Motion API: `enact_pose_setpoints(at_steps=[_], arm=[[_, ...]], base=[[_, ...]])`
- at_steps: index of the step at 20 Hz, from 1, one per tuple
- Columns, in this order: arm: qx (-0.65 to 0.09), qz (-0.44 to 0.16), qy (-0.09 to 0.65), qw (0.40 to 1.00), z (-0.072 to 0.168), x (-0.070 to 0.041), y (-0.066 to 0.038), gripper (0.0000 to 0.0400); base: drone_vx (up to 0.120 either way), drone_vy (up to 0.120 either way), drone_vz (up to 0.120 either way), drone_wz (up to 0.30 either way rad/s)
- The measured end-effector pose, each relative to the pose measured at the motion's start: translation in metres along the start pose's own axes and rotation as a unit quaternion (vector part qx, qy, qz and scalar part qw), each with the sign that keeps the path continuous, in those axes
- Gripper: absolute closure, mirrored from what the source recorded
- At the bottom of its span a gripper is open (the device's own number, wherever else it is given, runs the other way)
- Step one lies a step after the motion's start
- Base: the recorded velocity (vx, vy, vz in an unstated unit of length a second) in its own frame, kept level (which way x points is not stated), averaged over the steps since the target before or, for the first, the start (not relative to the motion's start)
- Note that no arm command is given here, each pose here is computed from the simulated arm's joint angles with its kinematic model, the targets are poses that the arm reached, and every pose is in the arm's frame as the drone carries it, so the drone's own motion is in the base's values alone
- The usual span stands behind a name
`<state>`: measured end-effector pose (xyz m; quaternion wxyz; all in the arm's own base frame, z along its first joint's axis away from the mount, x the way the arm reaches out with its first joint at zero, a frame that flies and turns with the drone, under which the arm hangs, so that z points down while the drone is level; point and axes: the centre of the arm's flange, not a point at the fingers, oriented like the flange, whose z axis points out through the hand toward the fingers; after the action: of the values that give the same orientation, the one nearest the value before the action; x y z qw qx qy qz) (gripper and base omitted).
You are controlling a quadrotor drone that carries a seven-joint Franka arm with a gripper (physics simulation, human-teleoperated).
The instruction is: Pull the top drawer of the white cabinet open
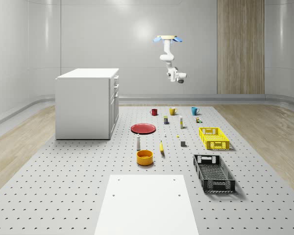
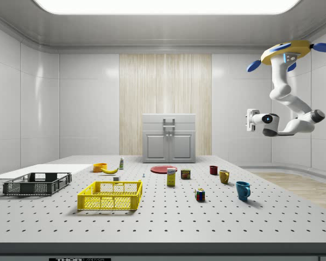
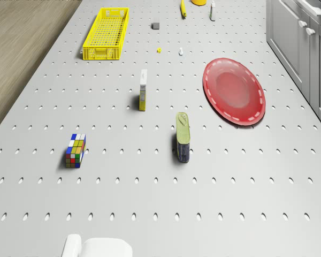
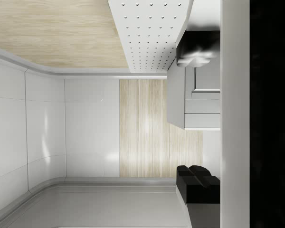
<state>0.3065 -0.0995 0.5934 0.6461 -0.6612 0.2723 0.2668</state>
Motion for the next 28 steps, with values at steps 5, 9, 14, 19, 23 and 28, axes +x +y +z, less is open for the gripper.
enact_pose_setpoints(at_steps=[5,9,14,19,23,28], arm=[[0.005,0.000,-0.005,1.000,0.0000,0.0009,0.0009,0.0095],[0.006,0.000,-0.006,1.000,0.0000,0.0012,0.0012,0.0095],[0.007,0.000,-0.007,1.000,0.0000,0.0014,0.0014,0.0095],[0.007,0.000,-0.007,1.000,0.0000,0.0015,0.0014,0.0095],[0.008,0.000,-0.008,1.000,-0.0001,0.0016,0.0015,0.0095],[0.008,0.000,-0.008,1.000,-0.0001,0.0016,0.0015,0.0095]], base=[[0.120,-0.120,0.120,0.000],[0.120,-0.120,0.090,0.000],[0.120,-0.120,0.048,0.000],[0.120,-0.120,0.008,0.000],[0.120,-0.120,0.000,0.000],[0.120,-0.120,0.000,0.000]])
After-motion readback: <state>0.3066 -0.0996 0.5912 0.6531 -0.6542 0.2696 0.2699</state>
